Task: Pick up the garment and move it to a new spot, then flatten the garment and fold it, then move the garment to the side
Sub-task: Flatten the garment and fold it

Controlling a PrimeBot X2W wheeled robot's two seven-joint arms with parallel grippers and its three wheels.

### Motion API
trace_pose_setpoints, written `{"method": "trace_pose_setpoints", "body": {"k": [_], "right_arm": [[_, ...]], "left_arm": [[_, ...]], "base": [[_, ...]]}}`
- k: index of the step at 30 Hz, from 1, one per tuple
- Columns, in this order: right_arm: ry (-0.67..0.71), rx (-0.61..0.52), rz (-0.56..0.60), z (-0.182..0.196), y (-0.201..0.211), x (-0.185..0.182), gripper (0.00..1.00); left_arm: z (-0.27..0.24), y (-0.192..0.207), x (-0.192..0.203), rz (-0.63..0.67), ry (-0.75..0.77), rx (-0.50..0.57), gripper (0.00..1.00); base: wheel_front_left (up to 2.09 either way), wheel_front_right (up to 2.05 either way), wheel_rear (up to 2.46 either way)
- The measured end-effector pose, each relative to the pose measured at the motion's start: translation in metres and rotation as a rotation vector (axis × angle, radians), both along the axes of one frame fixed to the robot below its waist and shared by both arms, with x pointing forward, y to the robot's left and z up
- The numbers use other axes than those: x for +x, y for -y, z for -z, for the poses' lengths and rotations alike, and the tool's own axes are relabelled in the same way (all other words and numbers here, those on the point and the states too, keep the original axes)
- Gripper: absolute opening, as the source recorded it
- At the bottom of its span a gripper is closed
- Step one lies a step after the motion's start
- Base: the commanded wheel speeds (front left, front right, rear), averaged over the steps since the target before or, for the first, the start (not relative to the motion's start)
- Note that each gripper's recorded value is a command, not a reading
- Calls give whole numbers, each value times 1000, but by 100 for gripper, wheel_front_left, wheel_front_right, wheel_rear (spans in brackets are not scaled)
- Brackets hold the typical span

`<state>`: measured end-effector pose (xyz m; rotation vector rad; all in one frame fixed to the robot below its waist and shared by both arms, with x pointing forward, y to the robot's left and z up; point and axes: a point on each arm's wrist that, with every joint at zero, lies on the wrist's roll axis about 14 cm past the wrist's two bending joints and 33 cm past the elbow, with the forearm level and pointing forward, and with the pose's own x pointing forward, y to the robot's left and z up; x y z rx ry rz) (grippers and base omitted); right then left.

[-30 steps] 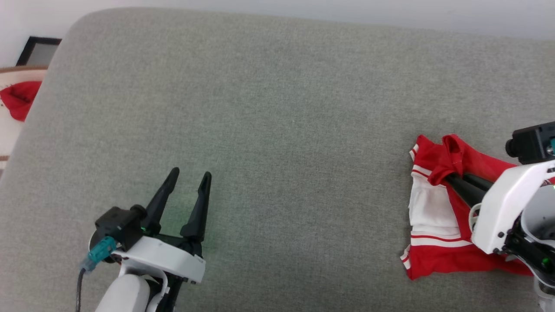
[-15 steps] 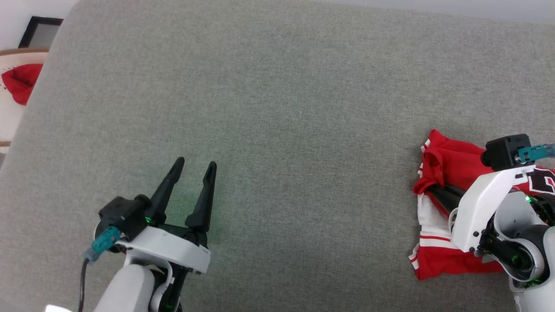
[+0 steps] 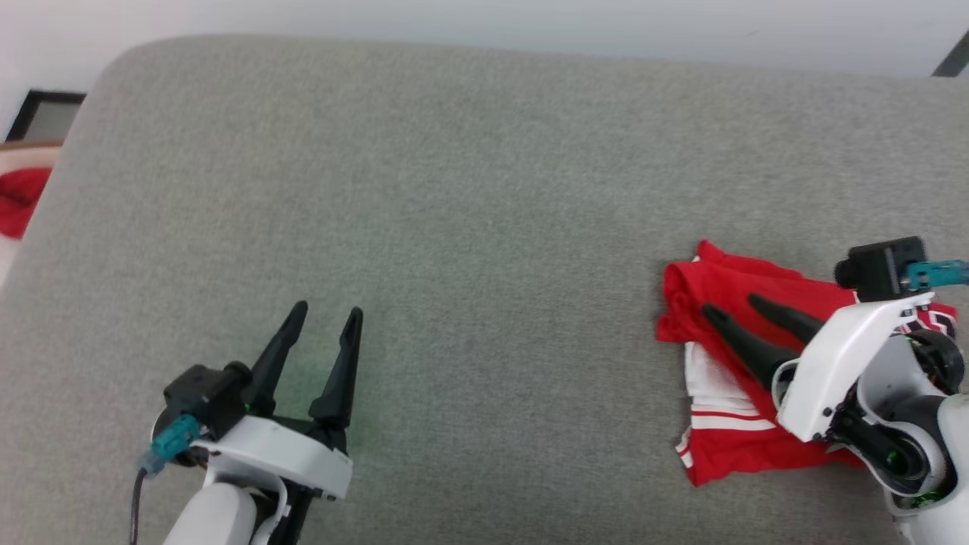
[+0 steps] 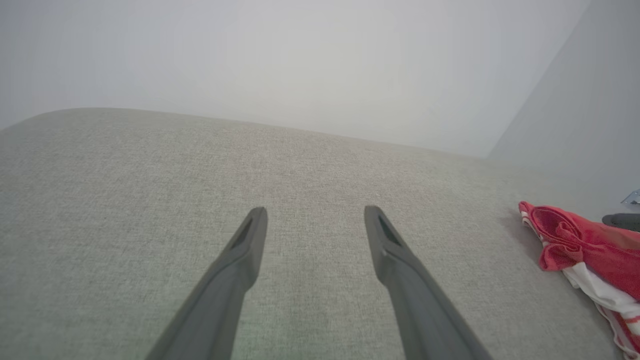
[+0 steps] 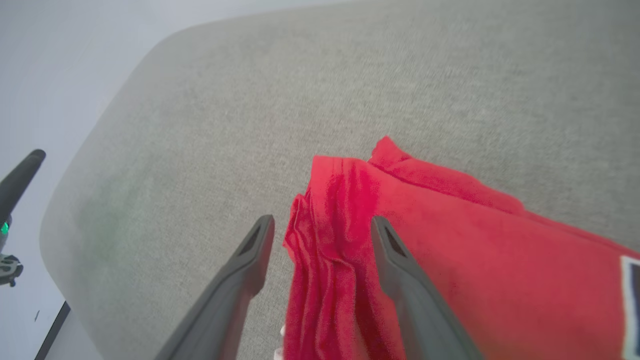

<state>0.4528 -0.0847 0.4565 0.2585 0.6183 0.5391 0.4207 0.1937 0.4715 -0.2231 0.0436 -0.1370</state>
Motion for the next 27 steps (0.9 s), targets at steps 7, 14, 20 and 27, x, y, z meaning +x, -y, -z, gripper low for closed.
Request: {"method": "trace_pose_setpoints", "body": {"k": [7, 14, 20, 27], "right_arm": [[155, 36, 140, -31, 44, 1, 100], [271, 51, 315, -40, 94, -13, 100], [359, 52, 426, -46, 126, -30, 100], [445, 42, 481, -51, 141, -57, 100]], "left_arm": [[-4, 8, -5, 24, 6, -14, 100], [-6, 16, -10, 45, 5, -23, 100], [-5, 19, -19, 51, 2, -28, 100], [-10, 16, -33, 46, 18, -2, 100]], "base": [[0, 0, 0], [0, 0, 0], [0, 0, 0], [0, 0, 0]]}}
